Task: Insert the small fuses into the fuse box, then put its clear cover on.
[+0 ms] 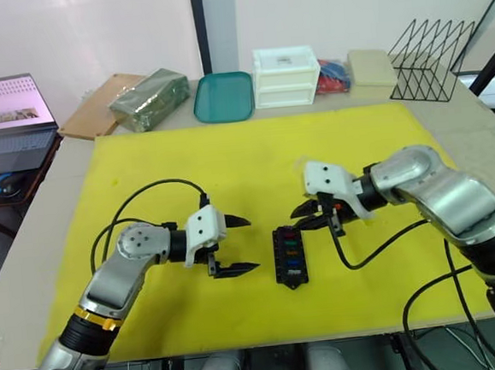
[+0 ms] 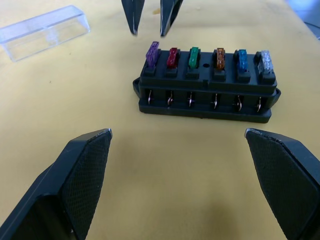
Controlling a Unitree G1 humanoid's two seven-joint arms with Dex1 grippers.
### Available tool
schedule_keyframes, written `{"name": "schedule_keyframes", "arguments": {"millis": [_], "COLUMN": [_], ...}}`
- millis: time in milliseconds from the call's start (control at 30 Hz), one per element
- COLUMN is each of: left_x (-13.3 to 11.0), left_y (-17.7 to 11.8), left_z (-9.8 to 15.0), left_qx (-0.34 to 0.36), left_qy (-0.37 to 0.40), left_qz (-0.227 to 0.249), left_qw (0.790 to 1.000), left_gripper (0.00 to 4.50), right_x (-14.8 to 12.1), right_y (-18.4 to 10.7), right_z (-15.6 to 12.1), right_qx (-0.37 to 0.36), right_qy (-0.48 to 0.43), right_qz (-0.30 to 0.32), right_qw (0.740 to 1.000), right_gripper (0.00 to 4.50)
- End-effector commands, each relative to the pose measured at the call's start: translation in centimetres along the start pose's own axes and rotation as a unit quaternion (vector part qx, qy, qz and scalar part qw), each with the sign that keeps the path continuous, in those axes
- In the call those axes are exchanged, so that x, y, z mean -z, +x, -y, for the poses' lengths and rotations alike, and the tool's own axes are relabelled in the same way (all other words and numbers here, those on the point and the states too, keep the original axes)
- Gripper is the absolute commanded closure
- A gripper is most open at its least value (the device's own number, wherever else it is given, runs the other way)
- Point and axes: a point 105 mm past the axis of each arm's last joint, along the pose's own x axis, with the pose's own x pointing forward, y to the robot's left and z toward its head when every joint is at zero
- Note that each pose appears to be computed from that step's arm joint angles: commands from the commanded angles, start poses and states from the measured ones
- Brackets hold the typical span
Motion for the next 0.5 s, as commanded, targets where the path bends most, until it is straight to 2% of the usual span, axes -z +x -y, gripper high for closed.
{"name": "schedule_keyframes", "arguments": {"millis": [33, 100, 133, 500], "left_x": [-1.0, -1.0, -1.1, -1.1], "left_y": [-0.1, 0.0, 0.0, 0.1], "left_z": [-0.4, -0.5, -0.5, -0.4], "left_qx": [-0.005, -0.005, -0.005, -0.003], "left_qy": [0.025, 0.026, 0.026, 0.026], "left_qz": [0.012, 0.013, 0.013, 0.015], "left_qw": [1.000, 1.000, 1.000, 1.000], "left_gripper": [0.00, 0.00, 0.00, 0.00], "right_x": [-1.6, -1.6, -1.5, 0.2], "right_y": [-0.9, -0.7, -0.6, 0.6], "right_z": [0.2, 0.1, 0.1, 0.2], "right_qx": [0.010, 0.009, 0.007, 0.005], "right_qy": [-0.026, -0.024, -0.023, 0.003], "right_qz": [0.026, 0.031, 0.033, 0.027], "right_qw": [0.999, 0.999, 0.999, 1.000], "right_gripper": [3.65, 4.06, 4.42, 4.47]}}
